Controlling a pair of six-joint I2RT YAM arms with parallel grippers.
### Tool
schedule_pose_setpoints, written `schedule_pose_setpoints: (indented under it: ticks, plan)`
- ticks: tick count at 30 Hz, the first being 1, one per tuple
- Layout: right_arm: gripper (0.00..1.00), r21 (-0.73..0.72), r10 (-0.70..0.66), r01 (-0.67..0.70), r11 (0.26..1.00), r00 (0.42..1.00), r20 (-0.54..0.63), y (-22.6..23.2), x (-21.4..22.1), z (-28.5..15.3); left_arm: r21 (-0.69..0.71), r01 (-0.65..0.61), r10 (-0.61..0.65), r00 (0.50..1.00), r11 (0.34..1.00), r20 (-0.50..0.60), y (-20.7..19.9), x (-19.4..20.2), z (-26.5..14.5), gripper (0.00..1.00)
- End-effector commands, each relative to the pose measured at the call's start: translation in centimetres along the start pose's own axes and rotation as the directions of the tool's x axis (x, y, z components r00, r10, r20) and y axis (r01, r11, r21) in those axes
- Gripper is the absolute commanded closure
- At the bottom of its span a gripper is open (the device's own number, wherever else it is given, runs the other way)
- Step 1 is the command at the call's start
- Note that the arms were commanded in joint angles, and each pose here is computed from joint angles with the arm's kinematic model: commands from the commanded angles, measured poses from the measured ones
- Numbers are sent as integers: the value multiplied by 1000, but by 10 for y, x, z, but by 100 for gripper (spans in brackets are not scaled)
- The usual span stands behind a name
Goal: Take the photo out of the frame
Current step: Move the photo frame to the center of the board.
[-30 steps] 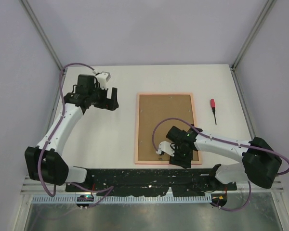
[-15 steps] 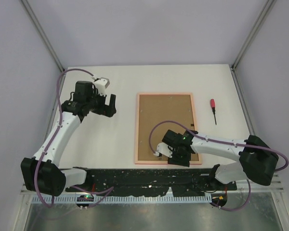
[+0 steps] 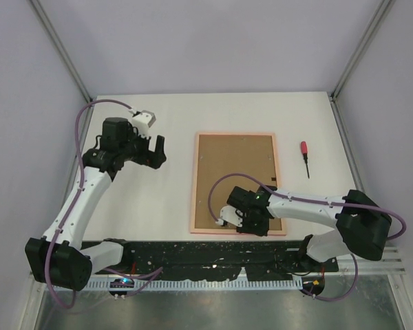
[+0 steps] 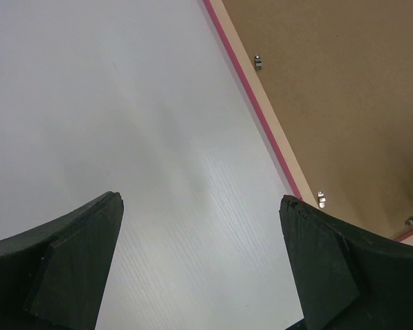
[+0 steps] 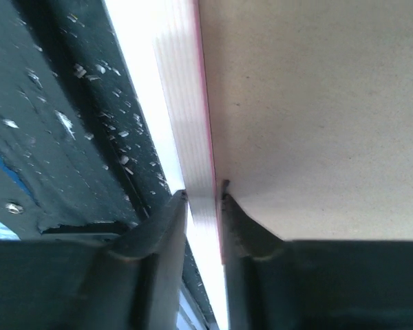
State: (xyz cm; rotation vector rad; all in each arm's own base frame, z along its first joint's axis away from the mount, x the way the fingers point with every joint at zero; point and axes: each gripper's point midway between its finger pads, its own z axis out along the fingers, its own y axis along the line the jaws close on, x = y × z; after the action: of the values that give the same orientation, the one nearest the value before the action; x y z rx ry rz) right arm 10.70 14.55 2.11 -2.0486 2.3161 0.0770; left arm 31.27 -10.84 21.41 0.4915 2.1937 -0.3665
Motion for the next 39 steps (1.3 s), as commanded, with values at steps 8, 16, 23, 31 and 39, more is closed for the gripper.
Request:
schedule_pose_setpoints:
  ticks: [8,16,23,31,39]
  plan:
    - [88,47,-67,57,997,967,244,-29,-97,-13,42,-51,48,996,998,77,-9,-16,-7,0]
    - [92,61,-70,55,997,955,287,-58,-167,-22,25,-137,133,983,990,126,-8,-17,-15,0]
    - [92,-22,-49,60,998,938,342,-52,-193,-36,-43,-381,376,878,924,298,-14,-13,-33,0]
    - [92,-125,20,29,992,928,371,-54,-197,-49,-19,-581,555,767,814,323,-31,27,-47,0]
    - [92,-186,81,-9,982,920,384,-64,-200,-52,180,-725,641,677,665,362,-69,84,-50,0]
